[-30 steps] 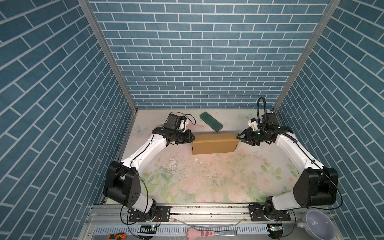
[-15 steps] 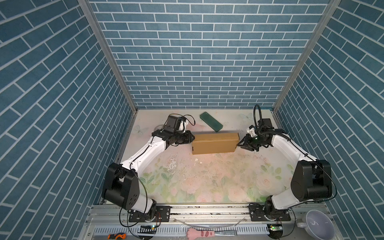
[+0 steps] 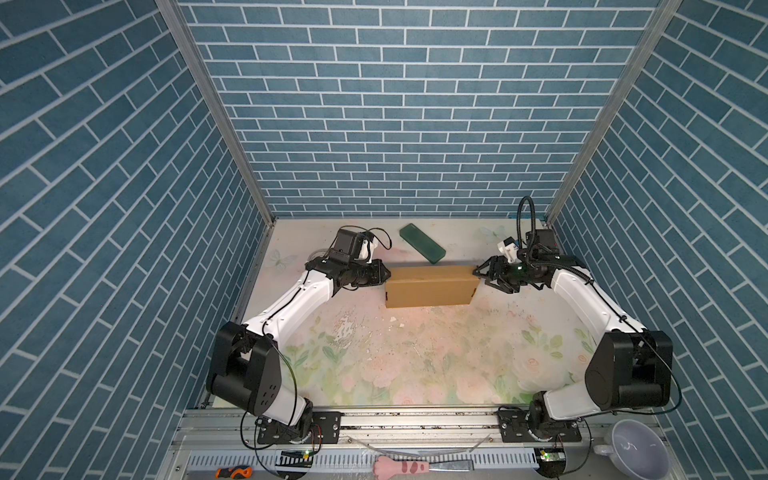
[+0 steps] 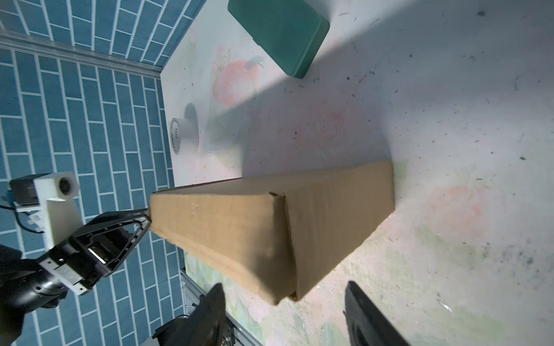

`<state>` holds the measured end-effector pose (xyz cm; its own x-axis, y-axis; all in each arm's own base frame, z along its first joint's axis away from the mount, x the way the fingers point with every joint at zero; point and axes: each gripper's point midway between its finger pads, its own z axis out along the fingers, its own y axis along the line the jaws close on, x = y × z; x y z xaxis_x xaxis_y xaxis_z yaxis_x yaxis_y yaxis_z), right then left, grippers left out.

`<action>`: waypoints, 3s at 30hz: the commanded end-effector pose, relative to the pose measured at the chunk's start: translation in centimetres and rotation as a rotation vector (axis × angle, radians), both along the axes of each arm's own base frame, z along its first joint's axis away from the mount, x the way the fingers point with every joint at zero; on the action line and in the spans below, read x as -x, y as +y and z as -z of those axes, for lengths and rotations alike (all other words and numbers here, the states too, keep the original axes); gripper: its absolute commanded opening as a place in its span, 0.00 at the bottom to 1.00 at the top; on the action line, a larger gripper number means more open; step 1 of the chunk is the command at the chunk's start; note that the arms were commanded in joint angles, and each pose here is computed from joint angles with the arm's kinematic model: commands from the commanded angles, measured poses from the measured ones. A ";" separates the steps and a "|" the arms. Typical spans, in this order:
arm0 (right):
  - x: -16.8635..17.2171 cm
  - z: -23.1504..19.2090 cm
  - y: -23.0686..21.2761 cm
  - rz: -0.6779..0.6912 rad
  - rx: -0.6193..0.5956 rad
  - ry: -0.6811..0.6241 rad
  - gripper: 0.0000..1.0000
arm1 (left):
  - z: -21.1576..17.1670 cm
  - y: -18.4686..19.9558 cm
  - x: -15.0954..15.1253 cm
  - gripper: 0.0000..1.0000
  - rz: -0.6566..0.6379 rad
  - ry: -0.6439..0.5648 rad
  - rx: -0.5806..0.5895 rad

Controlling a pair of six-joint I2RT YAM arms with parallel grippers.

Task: Fold the paper box
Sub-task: 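Grip the box's end with the right gripper while the left holds the other end, then lay the box flat on the table with both grippers and release it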

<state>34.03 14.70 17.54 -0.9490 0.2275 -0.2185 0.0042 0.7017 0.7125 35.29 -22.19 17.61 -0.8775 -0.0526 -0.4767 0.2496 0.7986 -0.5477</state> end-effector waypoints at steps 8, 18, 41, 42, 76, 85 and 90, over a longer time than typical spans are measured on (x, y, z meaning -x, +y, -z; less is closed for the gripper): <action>-0.6 3.0 -1.4 0.014 0.150 0.042 0.37 | 8.6 2.5 4.6 0.21 -0.013 0.273 -0.178; -0.5 3.9 -1.4 0.011 0.148 0.065 0.34 | 5.1 3.0 3.1 0.32 -0.022 0.206 -0.180; -0.7 4.3 -1.0 0.009 0.133 0.079 0.25 | 7.4 2.6 3.2 0.17 -0.003 0.257 -0.147; -0.7 4.2 -1.0 0.009 0.129 0.076 0.24 | 7.7 2.6 3.4 0.17 -0.002 0.261 -0.147; 2.0 -2.2 -1.4 0.035 0.092 -0.038 0.56 | 4.9 2.3 6.4 0.15 0.005 0.164 -0.062; 3.1 0.4 -3.4 0.112 0.178 0.003 0.61 | 4.3 2.6 9.6 0.32 0.024 0.148 -0.050; 3.7 1.1 -3.5 0.131 0.178 0.007 0.64 | 3.5 2.9 10.7 0.36 0.016 0.120 -0.036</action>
